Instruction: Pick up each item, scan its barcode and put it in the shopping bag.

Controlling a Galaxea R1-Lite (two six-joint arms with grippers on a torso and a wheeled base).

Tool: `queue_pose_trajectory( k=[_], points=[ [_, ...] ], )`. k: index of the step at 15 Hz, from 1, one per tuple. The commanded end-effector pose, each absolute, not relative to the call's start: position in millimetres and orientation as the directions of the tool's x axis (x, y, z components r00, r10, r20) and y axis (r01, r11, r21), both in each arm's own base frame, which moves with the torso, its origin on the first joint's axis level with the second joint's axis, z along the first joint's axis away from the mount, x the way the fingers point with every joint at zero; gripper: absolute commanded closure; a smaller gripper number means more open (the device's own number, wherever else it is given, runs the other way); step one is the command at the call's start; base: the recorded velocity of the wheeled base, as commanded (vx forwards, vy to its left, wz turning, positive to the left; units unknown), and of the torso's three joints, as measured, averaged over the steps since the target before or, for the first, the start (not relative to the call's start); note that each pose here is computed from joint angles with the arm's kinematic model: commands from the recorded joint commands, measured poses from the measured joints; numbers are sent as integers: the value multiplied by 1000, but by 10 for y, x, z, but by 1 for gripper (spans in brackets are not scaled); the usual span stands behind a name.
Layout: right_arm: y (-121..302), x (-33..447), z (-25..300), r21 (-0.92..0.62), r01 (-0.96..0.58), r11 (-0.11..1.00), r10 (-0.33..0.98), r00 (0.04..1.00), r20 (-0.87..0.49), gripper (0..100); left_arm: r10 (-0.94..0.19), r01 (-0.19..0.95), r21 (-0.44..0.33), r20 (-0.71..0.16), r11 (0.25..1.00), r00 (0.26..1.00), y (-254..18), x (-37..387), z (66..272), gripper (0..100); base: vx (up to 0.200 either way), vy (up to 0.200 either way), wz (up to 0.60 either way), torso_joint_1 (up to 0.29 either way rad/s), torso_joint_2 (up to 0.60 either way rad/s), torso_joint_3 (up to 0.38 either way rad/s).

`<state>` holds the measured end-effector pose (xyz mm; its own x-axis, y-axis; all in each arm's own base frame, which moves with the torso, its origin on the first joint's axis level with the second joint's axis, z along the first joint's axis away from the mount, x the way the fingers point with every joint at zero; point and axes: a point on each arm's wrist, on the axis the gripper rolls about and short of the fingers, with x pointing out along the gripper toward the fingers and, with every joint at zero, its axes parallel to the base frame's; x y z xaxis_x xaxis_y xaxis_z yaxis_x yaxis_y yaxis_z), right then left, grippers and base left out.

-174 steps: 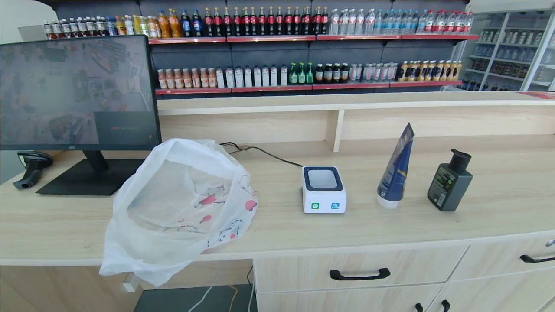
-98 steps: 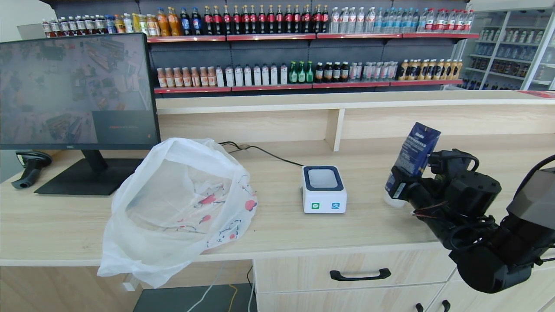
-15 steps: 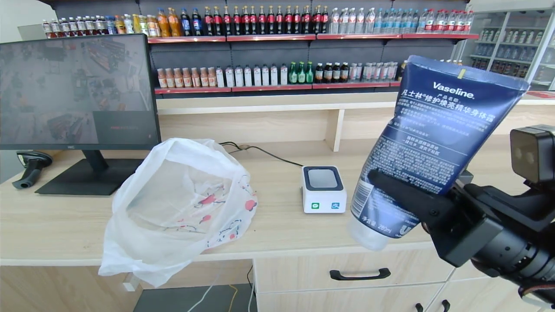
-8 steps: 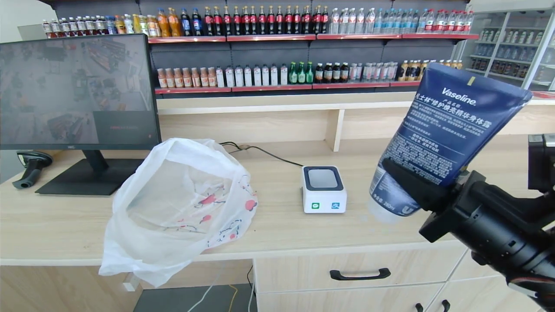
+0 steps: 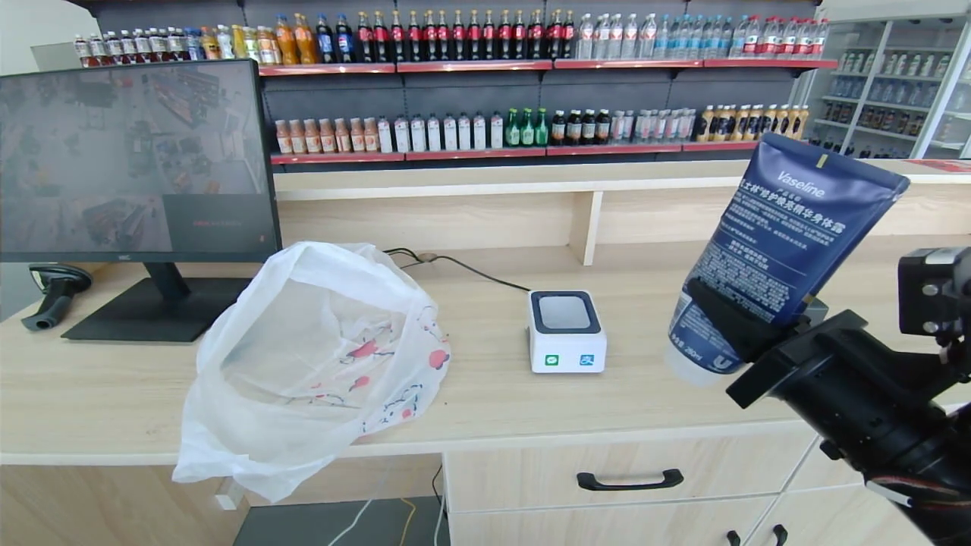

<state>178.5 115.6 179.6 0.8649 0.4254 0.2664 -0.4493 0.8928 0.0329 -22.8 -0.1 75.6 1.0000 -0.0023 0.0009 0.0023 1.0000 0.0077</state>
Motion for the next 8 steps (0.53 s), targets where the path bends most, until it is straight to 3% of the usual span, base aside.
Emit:
queue_pose_trajectory(
  k=[1, 8],
  points=[
    [1179, 1822, 1757, 32, -449, 893, 428, 869, 250, 100, -3, 3, 8, 2, 1000, 1000, -1, -228, 756, 0, 0, 0, 0, 0, 0, 0],
    [1157, 1818, 1724, 34, -443, 896, 423, 875, 235, 100, -2, 2, 5, 2, 1000, 1000, 0, -228, 756, 0, 0, 0, 0, 0, 0, 0]
  ],
)
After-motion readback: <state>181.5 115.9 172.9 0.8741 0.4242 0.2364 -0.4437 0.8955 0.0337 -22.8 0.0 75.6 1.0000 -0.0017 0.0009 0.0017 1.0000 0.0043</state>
